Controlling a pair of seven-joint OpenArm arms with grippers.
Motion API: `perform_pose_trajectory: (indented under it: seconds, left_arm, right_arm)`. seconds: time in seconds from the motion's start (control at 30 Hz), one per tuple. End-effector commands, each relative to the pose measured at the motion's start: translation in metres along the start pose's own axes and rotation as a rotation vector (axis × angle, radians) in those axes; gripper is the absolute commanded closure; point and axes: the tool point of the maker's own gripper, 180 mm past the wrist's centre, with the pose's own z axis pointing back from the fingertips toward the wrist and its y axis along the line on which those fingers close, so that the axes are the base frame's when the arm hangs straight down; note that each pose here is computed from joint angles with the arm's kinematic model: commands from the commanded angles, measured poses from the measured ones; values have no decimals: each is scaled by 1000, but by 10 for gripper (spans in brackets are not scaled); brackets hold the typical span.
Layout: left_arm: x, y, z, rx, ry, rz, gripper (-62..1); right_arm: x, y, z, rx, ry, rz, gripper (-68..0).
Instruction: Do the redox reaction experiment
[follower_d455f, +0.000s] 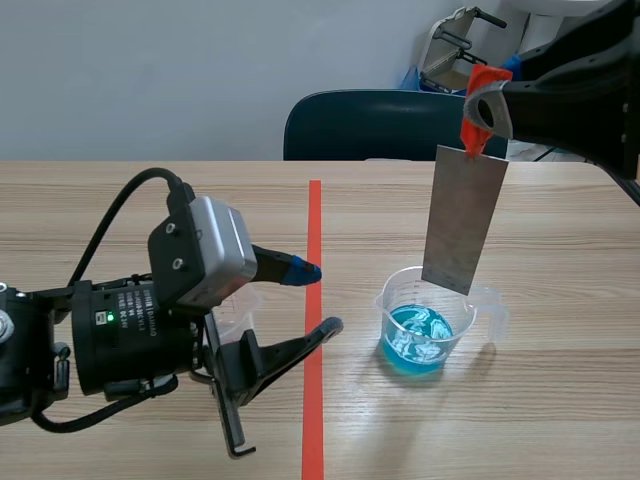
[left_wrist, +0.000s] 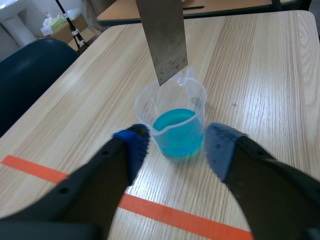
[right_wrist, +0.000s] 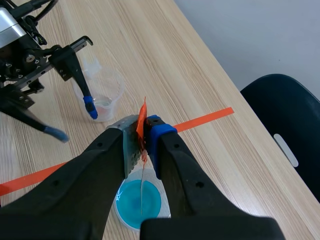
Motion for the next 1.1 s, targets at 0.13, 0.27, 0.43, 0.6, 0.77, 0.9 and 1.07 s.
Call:
perform_pose_trajectory:
  seconds: [0.13, 0.27, 0.43, 0.6, 0.77, 0.9, 1.07]
  left_arm:
    - [11, 4, 8, 12, -28, -9, -623]
    - [13, 4, 10, 5, -26, -23, -623]
    - [11, 5, 12, 3, -17, -24, -623]
    - [13, 6, 12, 8, -25, -10, -623]
    - [15, 7, 12, 16, -39, 16, -623]
    - [17, 7, 12, 16, -50, 16, -623]
    - [19, 7, 12, 16, -62, 16, -623]
  right_arm:
    - [7, -5, 2, -13, -23, 12, -6]
    - [7, -5, 2, -13, -23, 12, -6]
    - [7, -5, 2, -13, -23, 12, -6]
    - [7, -5, 2, -13, -23, 12, -6]
    - [7, -5, 2, -13, -23, 12, -6]
    - [7, -5, 2, -13, -23, 12, -6]
    - [7, -5, 2, -13, -23, 12, -6]
